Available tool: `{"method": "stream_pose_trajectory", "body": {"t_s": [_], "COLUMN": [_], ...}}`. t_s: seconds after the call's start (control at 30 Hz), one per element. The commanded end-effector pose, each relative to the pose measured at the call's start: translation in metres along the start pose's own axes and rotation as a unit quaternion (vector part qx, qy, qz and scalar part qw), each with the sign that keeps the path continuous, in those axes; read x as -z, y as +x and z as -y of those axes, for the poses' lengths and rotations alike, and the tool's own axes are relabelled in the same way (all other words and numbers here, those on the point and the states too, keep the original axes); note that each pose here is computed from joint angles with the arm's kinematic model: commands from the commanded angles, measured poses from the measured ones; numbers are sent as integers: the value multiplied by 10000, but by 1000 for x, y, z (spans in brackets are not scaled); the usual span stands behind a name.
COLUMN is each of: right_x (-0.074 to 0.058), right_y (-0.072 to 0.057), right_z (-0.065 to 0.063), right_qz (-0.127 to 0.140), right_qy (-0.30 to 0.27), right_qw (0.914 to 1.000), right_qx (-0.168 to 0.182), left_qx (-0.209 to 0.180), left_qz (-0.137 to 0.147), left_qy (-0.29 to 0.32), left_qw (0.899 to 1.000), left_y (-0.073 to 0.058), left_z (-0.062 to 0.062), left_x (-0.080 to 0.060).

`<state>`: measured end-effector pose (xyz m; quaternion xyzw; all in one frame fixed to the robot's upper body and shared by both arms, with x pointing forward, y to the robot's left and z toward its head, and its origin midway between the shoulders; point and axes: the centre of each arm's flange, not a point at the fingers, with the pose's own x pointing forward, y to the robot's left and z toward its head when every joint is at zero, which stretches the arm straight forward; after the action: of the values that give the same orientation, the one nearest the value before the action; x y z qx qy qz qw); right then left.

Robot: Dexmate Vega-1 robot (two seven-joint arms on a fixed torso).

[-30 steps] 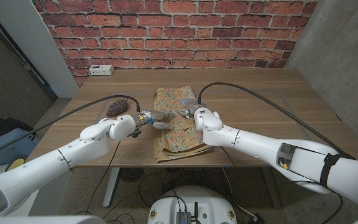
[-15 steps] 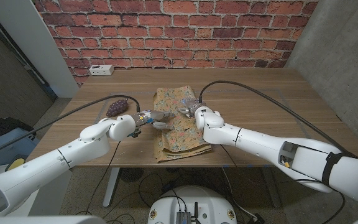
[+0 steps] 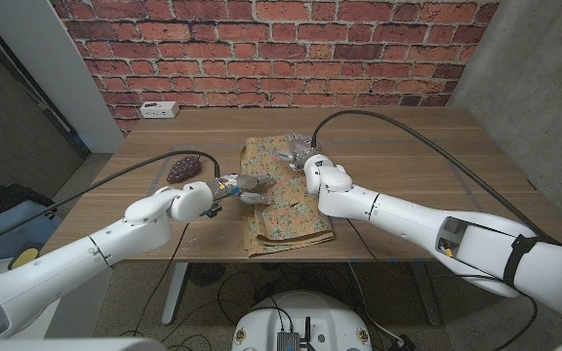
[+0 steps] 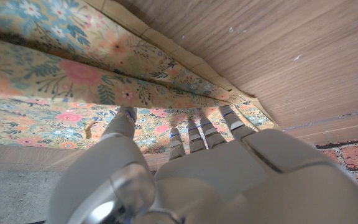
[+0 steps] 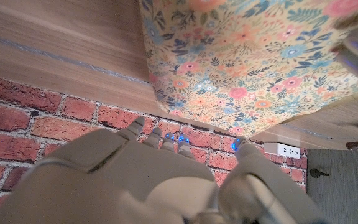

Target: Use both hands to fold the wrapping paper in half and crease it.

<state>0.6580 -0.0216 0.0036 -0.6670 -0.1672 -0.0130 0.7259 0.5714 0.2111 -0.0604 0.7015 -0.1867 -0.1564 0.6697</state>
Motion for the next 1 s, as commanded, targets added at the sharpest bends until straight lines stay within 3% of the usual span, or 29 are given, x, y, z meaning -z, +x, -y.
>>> {"method": "stream_pose_trajectory", "body": {"t_s": [0.03, 0.33, 0.8, 1.0], "right_x": [4, 11, 11, 11], "right_y": [25, 38, 42, 43], "right_z": [5, -13, -44, -51], "right_qz": [-244, -460, -487, -493], "right_qy": [-65, -204, -394, -429], "right_qw": [9996, 9974, 9921, 9900], "right_qx": [-92, -516, -1090, -1249], "left_qx": [-21, -38, -41, -16], "left_qz": [-46, -91, -117, -124], "left_qy": [-10, -17, -44, -54], "left_qw": [10000, 10000, 9999, 9999], "left_y": [-5, -7, -6, -5], "left_z": [2, 2, 2, 2], "left_x": [-1, -1, 1, 3]}}
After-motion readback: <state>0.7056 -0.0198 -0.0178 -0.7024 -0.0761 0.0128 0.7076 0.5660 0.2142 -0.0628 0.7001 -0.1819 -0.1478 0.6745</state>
